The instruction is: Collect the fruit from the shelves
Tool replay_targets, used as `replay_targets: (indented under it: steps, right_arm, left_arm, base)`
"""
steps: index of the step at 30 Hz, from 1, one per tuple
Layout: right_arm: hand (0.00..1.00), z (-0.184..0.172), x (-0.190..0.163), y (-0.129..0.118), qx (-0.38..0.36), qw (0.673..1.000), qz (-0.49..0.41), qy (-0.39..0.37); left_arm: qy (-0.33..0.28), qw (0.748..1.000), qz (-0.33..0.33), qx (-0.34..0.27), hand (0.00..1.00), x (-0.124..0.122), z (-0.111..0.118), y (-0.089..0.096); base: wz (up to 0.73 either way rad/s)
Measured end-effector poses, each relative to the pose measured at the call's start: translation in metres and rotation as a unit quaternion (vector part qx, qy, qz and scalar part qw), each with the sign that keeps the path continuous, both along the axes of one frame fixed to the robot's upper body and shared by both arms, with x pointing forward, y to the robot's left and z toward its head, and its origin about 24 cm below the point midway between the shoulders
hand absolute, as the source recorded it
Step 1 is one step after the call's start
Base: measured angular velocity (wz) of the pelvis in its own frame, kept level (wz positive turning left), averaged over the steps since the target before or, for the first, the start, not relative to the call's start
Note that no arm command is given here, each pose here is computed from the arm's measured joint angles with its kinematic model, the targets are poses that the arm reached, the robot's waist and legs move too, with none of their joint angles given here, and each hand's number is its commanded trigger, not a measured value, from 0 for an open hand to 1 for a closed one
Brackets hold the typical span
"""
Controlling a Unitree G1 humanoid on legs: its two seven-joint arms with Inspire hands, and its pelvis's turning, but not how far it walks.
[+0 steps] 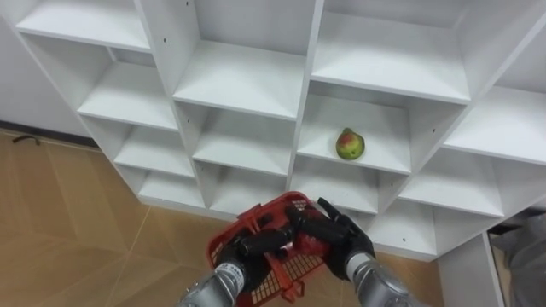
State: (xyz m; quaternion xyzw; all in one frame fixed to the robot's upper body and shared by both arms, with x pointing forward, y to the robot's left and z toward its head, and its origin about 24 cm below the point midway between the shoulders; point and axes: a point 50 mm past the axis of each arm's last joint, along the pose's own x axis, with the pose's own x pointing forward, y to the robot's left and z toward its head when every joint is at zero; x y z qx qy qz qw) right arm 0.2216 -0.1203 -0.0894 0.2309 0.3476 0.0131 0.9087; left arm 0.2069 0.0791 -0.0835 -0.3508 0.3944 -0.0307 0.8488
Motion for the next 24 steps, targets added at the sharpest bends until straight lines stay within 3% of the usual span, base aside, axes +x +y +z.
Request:
replay_targets:
  steps: [10,24]
  right_arm:
    - [0.0,0.02,0.013,0.004,-0.046,0.997,0.017,-0.052]
    - [0.0,0.025,0.016,0.0,-0.069,0.995,0.026,-0.07]
  left_arm:
    - [-0.021,1.0,0.022,0.002,1.0,0.004,0.003,0.003]
    - [-0.024,0.999,0.025,0.002,1.0,0.005,0.004,0.004]
  base:
    - [0.0]
    - [0.0]
